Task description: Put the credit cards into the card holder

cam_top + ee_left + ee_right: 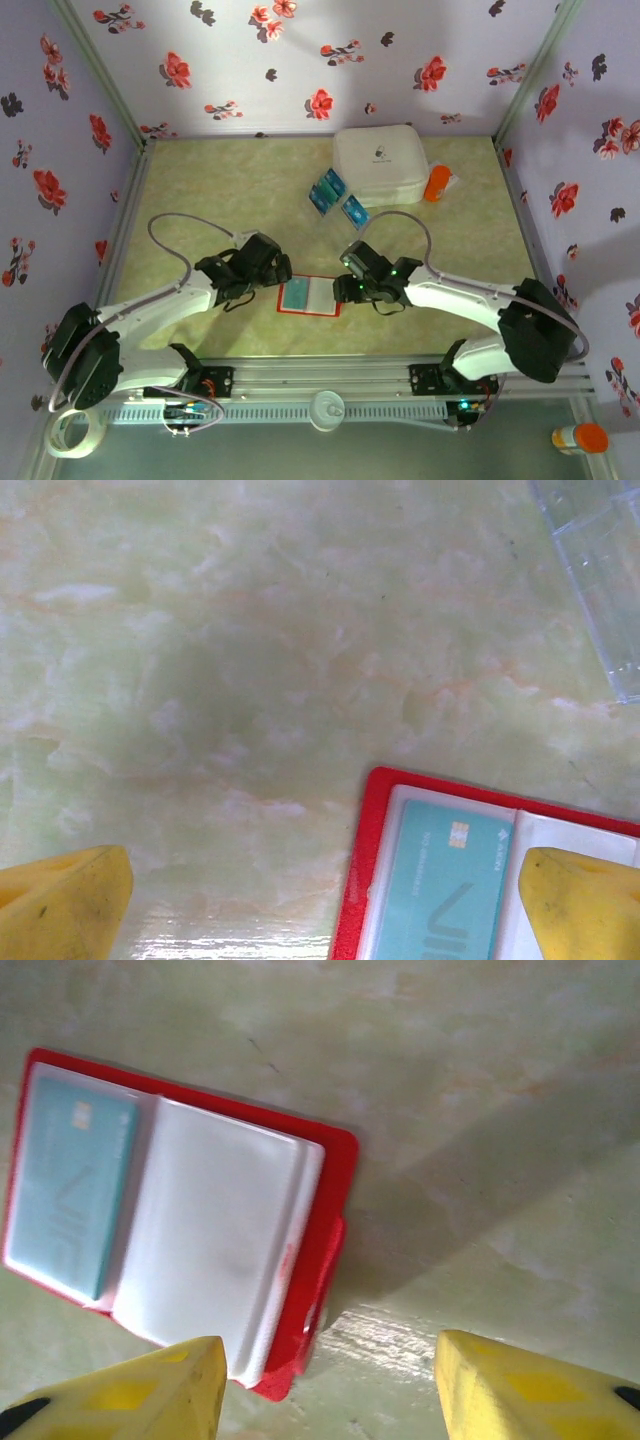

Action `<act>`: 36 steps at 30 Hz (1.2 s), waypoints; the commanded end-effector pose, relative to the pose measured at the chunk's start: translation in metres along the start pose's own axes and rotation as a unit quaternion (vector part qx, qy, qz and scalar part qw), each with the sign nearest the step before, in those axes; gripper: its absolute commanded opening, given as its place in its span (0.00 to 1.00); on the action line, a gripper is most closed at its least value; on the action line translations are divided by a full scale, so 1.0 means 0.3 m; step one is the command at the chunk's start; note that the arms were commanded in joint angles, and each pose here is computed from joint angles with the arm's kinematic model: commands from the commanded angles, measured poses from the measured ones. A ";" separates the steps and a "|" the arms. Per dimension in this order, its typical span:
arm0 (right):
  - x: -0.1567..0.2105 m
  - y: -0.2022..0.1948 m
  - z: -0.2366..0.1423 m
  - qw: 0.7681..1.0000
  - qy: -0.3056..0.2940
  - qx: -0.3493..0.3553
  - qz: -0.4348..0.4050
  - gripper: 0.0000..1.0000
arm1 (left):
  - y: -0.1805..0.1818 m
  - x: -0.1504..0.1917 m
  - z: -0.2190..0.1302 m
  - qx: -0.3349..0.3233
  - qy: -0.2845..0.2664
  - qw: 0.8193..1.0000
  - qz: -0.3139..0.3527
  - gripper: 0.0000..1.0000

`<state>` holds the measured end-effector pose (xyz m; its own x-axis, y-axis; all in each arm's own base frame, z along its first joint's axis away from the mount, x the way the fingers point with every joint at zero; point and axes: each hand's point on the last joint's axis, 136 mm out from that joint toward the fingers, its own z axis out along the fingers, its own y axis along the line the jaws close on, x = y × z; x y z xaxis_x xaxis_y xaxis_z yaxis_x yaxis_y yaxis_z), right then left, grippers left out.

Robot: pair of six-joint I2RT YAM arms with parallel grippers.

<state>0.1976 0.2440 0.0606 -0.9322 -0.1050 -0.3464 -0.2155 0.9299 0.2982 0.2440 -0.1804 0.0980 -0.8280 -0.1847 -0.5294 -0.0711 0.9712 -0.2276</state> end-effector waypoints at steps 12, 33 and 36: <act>-0.117 -0.058 0.070 0.994 -0.056 -0.017 0.095 0.02 | -0.057 0.003 0.035 0.023 0.029 0.999 0.035 1.00; -0.088 -0.007 -0.030 0.995 -0.040 -0.058 0.073 0.51 | -0.116 0.001 0.121 0.028 0.045 0.998 0.038 1.00; -0.041 0.000 -0.004 0.996 -0.027 -0.052 0.068 0.52 | -0.123 -0.003 0.125 0.029 0.047 0.998 0.041 1.00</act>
<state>0.2288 0.2499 0.0850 -0.9131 0.0668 -0.4023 -0.1396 0.8757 0.4623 0.2590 -0.2158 0.0700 -0.8840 -0.1036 -0.4559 0.0045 0.9732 -0.2299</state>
